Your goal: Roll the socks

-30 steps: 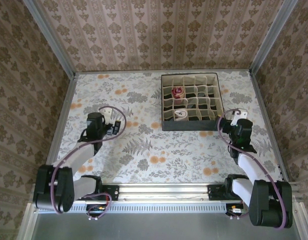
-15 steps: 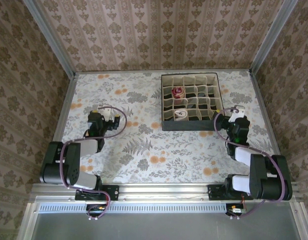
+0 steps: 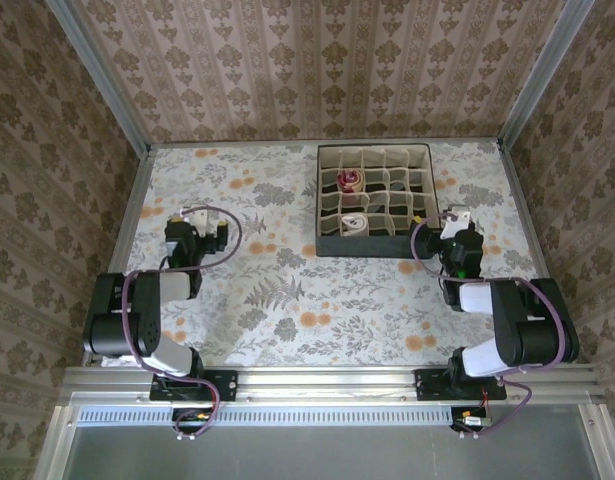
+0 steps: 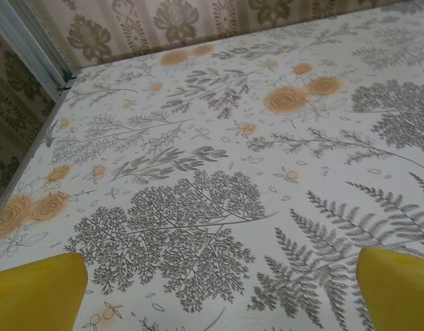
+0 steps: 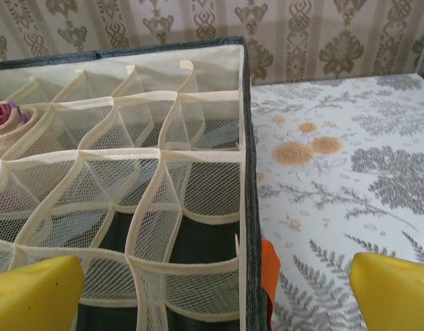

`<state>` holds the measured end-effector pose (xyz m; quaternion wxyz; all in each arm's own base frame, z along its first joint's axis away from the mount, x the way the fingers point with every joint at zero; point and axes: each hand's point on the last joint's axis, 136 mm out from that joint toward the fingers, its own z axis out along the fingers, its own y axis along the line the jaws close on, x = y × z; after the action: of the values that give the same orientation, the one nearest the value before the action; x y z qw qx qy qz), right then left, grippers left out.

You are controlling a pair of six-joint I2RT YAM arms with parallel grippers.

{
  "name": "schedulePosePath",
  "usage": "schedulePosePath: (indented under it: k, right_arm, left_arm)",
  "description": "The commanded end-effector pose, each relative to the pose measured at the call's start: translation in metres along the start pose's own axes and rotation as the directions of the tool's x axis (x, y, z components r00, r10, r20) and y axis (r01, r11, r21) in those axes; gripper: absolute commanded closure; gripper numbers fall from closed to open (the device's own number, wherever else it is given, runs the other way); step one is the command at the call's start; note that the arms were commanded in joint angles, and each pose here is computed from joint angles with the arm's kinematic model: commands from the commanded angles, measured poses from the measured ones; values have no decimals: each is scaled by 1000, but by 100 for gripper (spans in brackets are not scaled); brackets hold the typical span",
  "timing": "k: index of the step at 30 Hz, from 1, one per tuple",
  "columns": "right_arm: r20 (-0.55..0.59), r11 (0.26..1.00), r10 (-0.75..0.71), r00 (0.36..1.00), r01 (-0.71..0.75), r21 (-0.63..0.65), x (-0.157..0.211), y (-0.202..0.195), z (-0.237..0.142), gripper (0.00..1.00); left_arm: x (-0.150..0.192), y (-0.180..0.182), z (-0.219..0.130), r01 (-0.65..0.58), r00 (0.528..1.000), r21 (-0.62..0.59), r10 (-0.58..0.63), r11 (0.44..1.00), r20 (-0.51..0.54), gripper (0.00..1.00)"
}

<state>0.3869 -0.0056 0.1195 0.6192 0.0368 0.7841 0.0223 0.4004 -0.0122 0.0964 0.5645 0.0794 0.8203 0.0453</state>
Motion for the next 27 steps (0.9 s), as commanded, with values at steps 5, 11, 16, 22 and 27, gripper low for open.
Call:
schedulePosePath:
  k: [5,11,16,22,27]
  right_arm:
    - [-115,992,-46,992,58,110,18,-10,16,0]
    - [-110,992,-46,993,58,109,18,-10,16,0]
    - [-109,993,-46,993,58,107,17,-10,16,0]
    - [-109,992,-47,993,58,108,17,-10,16,0]
    - [-110,992,-47,993,59,108,18,-10,16,0]
  left_arm:
    - [-1,-4,-1,44,998,45,-46,998,41,0]
    - [-1,-1,-1,46,998,30,-47,998,41,0]
    - [0,-1,-1,47,998,26,-48,999,40,0]
    - [0,-1,0,49,998,28,-50,998,36,0]
    - [1,1,2,58,998,25,-58,998,25,0]
